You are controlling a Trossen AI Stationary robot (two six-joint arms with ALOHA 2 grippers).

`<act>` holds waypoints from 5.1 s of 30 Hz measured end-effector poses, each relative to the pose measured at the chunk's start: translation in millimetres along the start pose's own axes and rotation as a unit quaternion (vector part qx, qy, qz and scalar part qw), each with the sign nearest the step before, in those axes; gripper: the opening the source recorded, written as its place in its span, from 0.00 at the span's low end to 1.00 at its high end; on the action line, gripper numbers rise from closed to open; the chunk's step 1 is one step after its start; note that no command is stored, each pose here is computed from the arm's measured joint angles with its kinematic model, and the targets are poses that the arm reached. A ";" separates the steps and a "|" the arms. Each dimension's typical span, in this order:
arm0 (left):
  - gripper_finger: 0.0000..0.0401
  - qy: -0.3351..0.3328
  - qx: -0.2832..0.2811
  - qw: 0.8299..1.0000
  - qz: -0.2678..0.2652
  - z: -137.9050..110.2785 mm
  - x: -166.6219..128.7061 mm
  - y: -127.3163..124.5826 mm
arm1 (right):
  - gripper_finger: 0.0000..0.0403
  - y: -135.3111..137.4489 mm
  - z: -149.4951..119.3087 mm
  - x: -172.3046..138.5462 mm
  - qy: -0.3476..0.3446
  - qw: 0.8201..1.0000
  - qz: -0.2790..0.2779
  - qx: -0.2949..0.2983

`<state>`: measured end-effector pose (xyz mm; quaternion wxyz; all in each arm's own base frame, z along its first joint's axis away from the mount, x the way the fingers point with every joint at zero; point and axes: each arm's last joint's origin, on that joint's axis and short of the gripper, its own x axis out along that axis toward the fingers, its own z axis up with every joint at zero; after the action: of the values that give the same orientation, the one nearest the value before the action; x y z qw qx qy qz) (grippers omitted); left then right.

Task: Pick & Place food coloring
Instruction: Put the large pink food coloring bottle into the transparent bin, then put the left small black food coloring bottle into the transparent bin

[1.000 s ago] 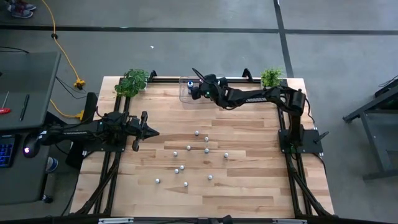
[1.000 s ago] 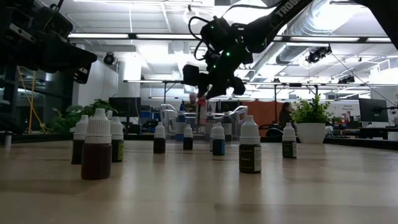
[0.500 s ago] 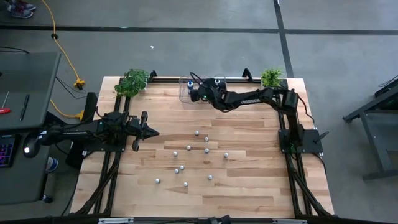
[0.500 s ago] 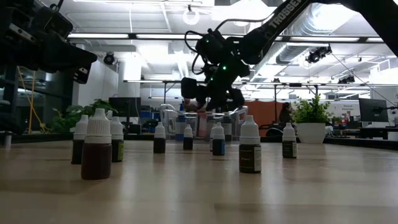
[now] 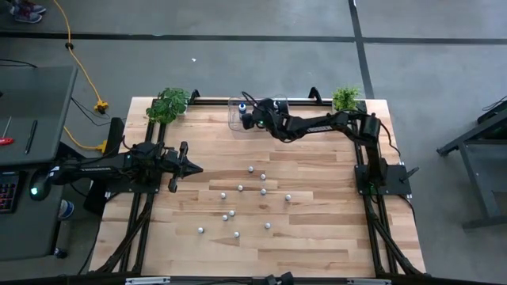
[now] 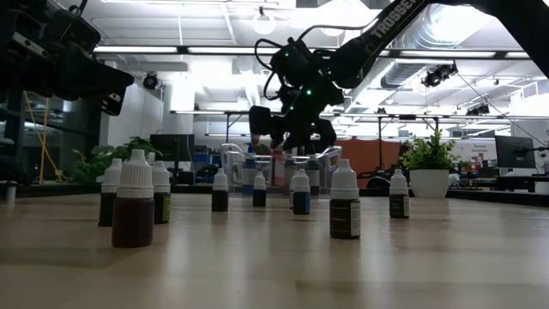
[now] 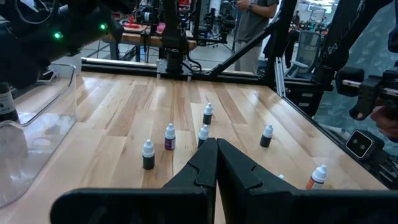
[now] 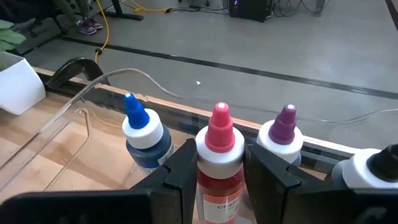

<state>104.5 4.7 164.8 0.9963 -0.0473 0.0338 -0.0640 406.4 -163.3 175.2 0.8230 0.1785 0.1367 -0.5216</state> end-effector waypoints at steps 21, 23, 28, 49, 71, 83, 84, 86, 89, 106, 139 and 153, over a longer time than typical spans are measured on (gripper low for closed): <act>0.01 0.000 0.000 1.000 0.006 0.0 0.0 0.3 | 0.26 8.5 9.4 24.5 0.036 0.999 0.008 -0.023; 0.01 0.000 0.000 1.000 0.006 0.0 0.0 0.3 | 0.26 6.5 10.2 26.1 0.037 0.999 0.005 -0.022; 0.01 0.000 0.000 1.000 0.007 0.0 0.0 0.4 | 0.26 3.9 11.8 28.3 0.037 0.999 0.004 -0.019; 0.01 -0.001 0.000 1.000 0.008 0.1 0.0 0.5 | 0.31 3.5 11.4 28.4 0.039 0.999 0.004 -0.026; 0.01 -0.001 0.000 1.000 0.008 0.1 0.0 0.4 | 0.53 12.0 5.3 21.1 0.049 0.997 0.018 -0.055; 0.01 -0.001 0.000 1.000 0.008 0.1 0.0 0.4 | 0.53 9.8 35.3 -5.8 0.060 0.987 0.056 -0.136; 0.01 0.000 0.000 1.000 0.008 0.0 0.0 0.4 | 0.53 9.3 36.6 -6.9 0.061 0.987 0.056 -0.140; 0.01 -0.001 0.000 1.000 0.008 0.1 0.0 0.4 | 0.53 8.6 40.1 -10.2 0.063 0.986 0.059 -0.140; 0.01 -0.001 0.000 1.000 0.008 0.0 0.0 0.4 | 0.53 7.6 46.7 -16.7 0.064 0.986 0.065 -0.139; 0.01 -0.001 0.000 1.000 0.008 0.1 0.0 0.5 | 0.47 8.6 88.4 -100.0 0.128 0.935 0.263 -0.203; 0.01 -0.001 0.000 1.000 0.009 0.0 0.0 0.5 | 0.08 -101.8 25.1 -274.4 0.145 0.819 0.502 -0.238; 0.01 -0.001 0.000 1.000 0.009 0.0 0.0 0.5 | 0.00 -176.1 -49.6 -273.0 0.077 0.813 0.566 -0.110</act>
<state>104.5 5.2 164.8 0.9968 -0.0470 0.0335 -0.0548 130.4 10.3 216.3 0.9737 0.1725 0.1307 0.0705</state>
